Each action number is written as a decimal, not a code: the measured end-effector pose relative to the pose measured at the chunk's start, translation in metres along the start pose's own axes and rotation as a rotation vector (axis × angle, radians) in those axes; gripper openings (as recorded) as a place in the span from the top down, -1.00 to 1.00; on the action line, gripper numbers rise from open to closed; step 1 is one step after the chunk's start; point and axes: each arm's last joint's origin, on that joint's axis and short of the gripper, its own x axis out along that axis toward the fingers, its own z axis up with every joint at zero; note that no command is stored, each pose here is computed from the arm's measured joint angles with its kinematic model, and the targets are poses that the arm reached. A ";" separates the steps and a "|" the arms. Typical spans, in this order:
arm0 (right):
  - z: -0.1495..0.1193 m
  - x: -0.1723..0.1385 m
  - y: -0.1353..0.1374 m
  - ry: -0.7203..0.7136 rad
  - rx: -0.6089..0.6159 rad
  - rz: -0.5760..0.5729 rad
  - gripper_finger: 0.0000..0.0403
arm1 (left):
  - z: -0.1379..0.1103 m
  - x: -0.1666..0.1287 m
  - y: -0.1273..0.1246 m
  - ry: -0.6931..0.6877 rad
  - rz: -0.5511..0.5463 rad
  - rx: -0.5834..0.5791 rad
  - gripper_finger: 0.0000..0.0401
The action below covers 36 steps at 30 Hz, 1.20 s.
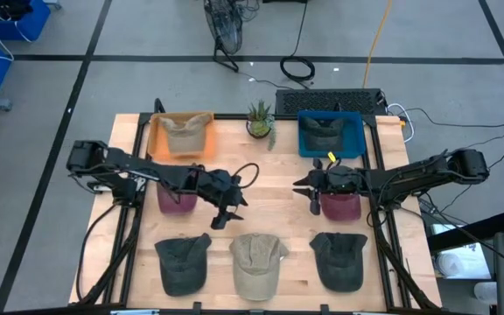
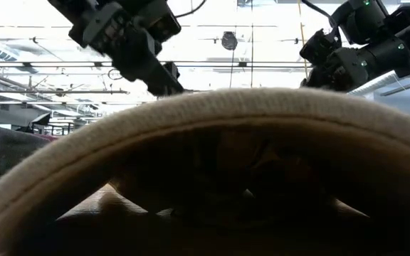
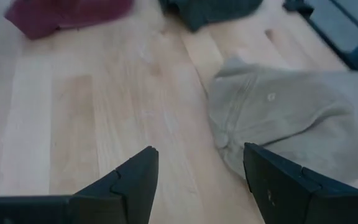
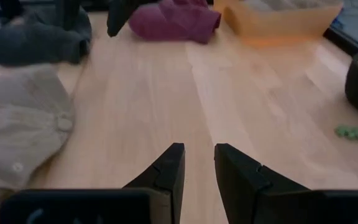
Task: Pick & Place hat
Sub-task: Put the brown cap into the orange bin
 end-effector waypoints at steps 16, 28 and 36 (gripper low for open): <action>0.000 0.000 -0.013 -0.010 0.085 -0.175 0.62 | 0.005 0.016 -0.003 -0.097 0.000 0.068 -0.18; 0.003 0.000 -0.026 -0.048 0.171 -0.228 0.62 | 0.010 0.021 -0.013 -0.145 0.043 -0.016 -0.18; -0.004 0.000 -0.005 0.035 0.242 -0.041 0.62 | 0.022 0.023 -0.039 -0.259 0.149 -0.057 -0.18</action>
